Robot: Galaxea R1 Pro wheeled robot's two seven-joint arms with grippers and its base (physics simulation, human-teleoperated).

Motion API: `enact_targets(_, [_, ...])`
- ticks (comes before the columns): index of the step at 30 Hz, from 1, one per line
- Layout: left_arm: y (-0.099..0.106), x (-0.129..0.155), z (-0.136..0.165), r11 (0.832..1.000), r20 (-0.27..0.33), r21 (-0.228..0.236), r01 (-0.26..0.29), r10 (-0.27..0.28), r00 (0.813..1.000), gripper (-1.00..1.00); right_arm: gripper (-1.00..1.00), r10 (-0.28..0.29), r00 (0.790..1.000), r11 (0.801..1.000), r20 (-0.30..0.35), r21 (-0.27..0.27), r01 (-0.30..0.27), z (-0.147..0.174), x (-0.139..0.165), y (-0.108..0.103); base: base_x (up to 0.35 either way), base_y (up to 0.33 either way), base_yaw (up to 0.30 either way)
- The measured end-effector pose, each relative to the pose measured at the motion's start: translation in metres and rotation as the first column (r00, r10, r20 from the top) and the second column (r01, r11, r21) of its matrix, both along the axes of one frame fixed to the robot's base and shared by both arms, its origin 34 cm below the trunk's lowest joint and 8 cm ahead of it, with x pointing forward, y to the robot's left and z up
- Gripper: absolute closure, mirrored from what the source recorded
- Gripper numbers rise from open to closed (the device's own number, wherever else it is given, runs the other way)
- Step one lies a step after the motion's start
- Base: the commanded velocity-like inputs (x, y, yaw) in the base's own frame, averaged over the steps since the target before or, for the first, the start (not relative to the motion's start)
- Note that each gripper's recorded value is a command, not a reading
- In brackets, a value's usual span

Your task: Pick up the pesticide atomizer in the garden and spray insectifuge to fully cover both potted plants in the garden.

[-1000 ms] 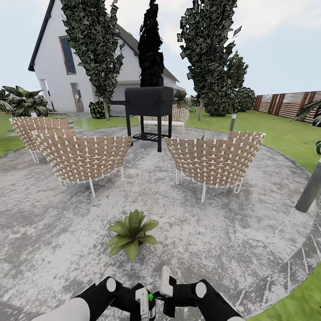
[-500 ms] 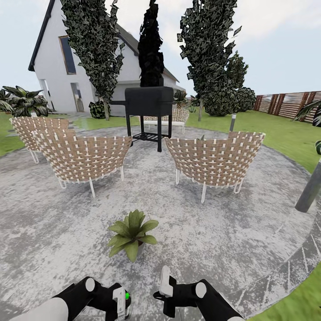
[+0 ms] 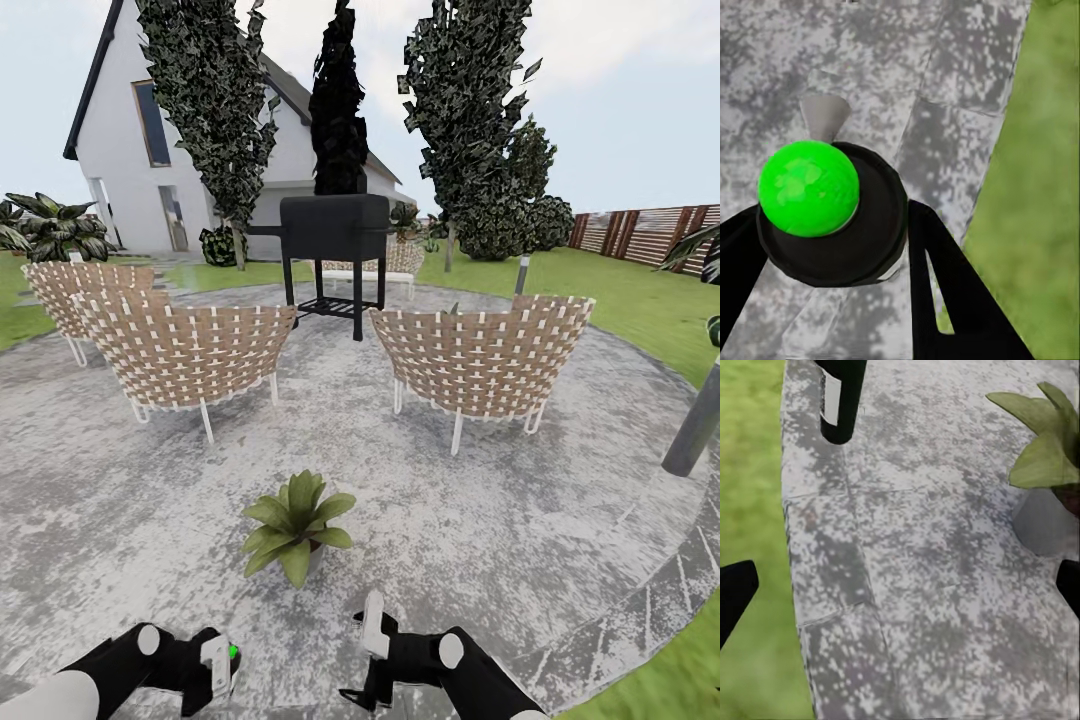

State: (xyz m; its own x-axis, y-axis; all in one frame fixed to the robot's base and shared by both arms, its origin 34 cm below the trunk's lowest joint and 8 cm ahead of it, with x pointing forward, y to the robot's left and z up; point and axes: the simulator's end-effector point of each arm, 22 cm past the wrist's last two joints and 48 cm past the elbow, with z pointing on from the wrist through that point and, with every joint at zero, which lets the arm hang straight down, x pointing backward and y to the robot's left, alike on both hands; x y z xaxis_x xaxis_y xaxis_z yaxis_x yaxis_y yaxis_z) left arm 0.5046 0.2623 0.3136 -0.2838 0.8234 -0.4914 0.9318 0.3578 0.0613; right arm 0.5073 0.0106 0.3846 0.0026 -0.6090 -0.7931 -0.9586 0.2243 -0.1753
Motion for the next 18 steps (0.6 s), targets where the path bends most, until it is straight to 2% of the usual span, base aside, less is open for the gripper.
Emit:
enact_targets(2, [0.005, 0.025, 0.008, 0.995, 0.078, -0.023, -0.100, 0.101, 0.992, 1.00, -1.00, -0.070, 0.997, 0.997, 0.042, -0.010, 0.070, -0.001, 0.017, -0.015, 0.000, 0.000, 0.000])
enact_targets(4, [0.007, 0.045, 0.018, 0.976, 0.117, -0.081, -0.202, 0.210, 0.971, 1.00, -1.00, -0.101, 0.994, 0.995, 0.043, -0.022, 0.102, -0.009, 0.019, -0.027, 0.000, 0.000, 0.000])
enact_targets(6, [0.010, 0.063, 0.030, 0.936, 0.132, -0.162, -0.312, 0.334, 0.933, 1.00, -1.00, -0.146, 0.989, 0.988, 0.025, -0.039, 0.147, -0.023, 0.016, -0.044, 0.000, 0.000, 0.000])
enact_targets(7, [0.011, 0.069, 0.034, 0.918, 0.133, -0.190, -0.349, 0.376, 0.917, 1.00, -1.00, -0.211, 0.977, 0.977, 0.032, -0.037, 0.212, -0.027, 0.023, -0.056, 0.000, 0.000, 0.000])
enact_targets(8, [0.013, 0.073, 0.037, 0.903, 0.133, -0.210, -0.375, 0.406, 0.904, 1.00, -1.00, -0.299, 0.953, 0.954, 0.040, -0.028, 0.300, -0.030, 0.033, -0.071, 0.000, 0.000, 0.000])
enact_targets(9, [0.014, 0.075, 0.039, 0.895, 0.132, -0.220, -0.389, 0.422, 0.897, 1.00, -1.00, -0.363, 0.931, 0.931, 0.039, -0.020, 0.364, -0.033, 0.039, -0.082, 0.000, 0.000, 0.000])
enact_targets(10, [0.017, 0.077, 0.040, 0.881, 0.126, -0.230, -0.413, 0.448, 0.885, 1.00, -1.00, -0.455, 0.890, 0.890, 0.032, -0.008, 0.456, -0.037, 0.045, -0.099, 0.000, 0.000, 0.000])
enact_targets(11, [0.020, 0.078, 0.039, 0.871, 0.117, -0.232, -0.433, 0.467, 0.876, 1.00, -1.00, -0.513, 0.858, 0.858, 0.025, -0.001, 0.513, -0.040, 0.048, -0.109, 0.000, 0.000, 0.000])
enact_targets(14, [0.031, 0.073, 0.031, 0.825, 0.047, -0.205, -0.527, 0.546, 0.836, 1.00, -1.00, -0.717, 0.697, 0.697, 0.027, 0.002, 0.717, -0.054, 0.054, -0.153, 0.000, 0.000, 0.000])
enact_targets(15, [0.033, 0.072, 0.029, 0.817, 0.034, -0.197, -0.542, 0.558, 0.829, 1.00, -1.00, -0.753, 0.657, 0.658, 0.034, -0.002, 0.753, -0.057, 0.053, -0.163, 0.000, 0.000, 0.000])
enact_targets(16, [0.035, 0.069, 0.026, 0.809, 0.015, -0.181, -0.559, 0.571, 0.821, 1.00, -1.00, -0.800, 0.599, 0.599, 0.045, -0.007, 0.801, -0.061, 0.052, -0.175, 0.000, 0.000, 0.000])
enact_targets(17, [0.036, 0.067, 0.024, 0.803, 0.002, -0.171, -0.570, 0.579, 0.815, 1.00, -1.00, -0.826, 0.561, 0.562, 0.057, -0.011, 0.827, -0.063, 0.051, -0.183, 0.000, 0.000, 0.000])
enact_targets(18, [0.039, 0.061, 0.019, 0.793, -0.026, -0.143, -0.592, 0.595, 0.804, 1.00, -1.00, -0.867, 0.491, 0.491, 0.091, -0.024, 0.871, -0.067, 0.046, -0.198, 0.000, 0.000, 0.000])
